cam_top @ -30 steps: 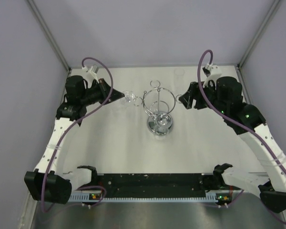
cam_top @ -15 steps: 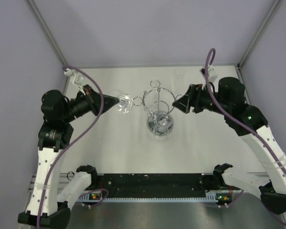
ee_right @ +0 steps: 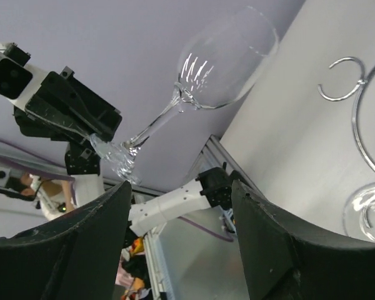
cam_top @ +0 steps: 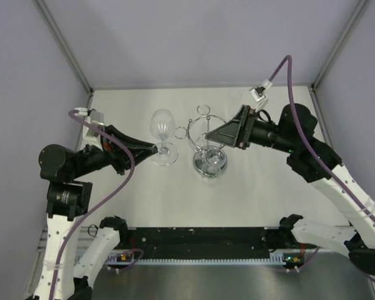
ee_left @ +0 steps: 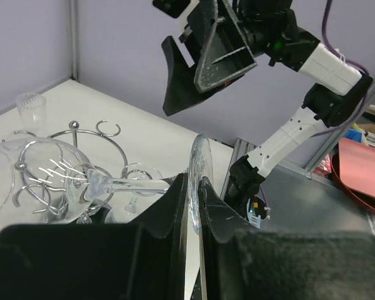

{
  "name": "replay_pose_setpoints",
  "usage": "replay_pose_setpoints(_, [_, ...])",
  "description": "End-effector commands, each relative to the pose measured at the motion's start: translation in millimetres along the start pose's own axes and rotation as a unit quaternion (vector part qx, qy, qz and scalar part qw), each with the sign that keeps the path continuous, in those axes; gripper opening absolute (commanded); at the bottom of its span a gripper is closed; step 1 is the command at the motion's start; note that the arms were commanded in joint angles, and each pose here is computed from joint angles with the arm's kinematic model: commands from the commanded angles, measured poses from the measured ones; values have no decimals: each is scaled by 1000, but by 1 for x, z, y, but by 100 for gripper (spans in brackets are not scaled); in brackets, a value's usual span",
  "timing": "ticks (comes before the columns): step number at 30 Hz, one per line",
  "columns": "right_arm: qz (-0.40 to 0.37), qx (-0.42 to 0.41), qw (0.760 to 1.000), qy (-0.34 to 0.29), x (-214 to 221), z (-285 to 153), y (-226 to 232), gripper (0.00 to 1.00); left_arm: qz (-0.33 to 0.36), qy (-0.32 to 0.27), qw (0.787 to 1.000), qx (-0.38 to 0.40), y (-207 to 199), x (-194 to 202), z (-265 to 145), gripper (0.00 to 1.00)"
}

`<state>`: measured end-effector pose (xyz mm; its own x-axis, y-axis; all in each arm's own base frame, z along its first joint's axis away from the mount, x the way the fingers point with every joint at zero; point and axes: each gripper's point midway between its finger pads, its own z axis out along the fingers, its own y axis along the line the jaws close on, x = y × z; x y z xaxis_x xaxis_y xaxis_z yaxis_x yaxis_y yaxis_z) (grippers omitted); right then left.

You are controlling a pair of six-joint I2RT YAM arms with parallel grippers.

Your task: Take the wine glass off the wine glass rack

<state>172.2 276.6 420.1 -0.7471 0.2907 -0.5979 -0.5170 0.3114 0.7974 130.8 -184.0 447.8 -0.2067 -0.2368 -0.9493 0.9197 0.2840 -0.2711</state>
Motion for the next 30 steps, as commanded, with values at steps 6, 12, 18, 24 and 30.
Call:
replay_pose_setpoints(6, [84,-72,994,0,9,50,30,65,117,-24,990,75,-24,-16,3,0])
replay_pose_setpoints(12, [109,-93,990,12,13,71,39,64,131,-30,986,96,-25,-11,5,0])
replay_pose_setpoints(18, [135,-117,984,16,18,85,48,64,144,-38,984,98,-21,-8,7,0])
replay_pose_setpoints(24, [158,-143,976,33,30,98,60,64,159,-44,982,95,-18,-6,8,0])
replay_pose_setpoints(30, [171,-155,972,41,36,106,65,60,172,-48,980,90,-17,-4,7,0])
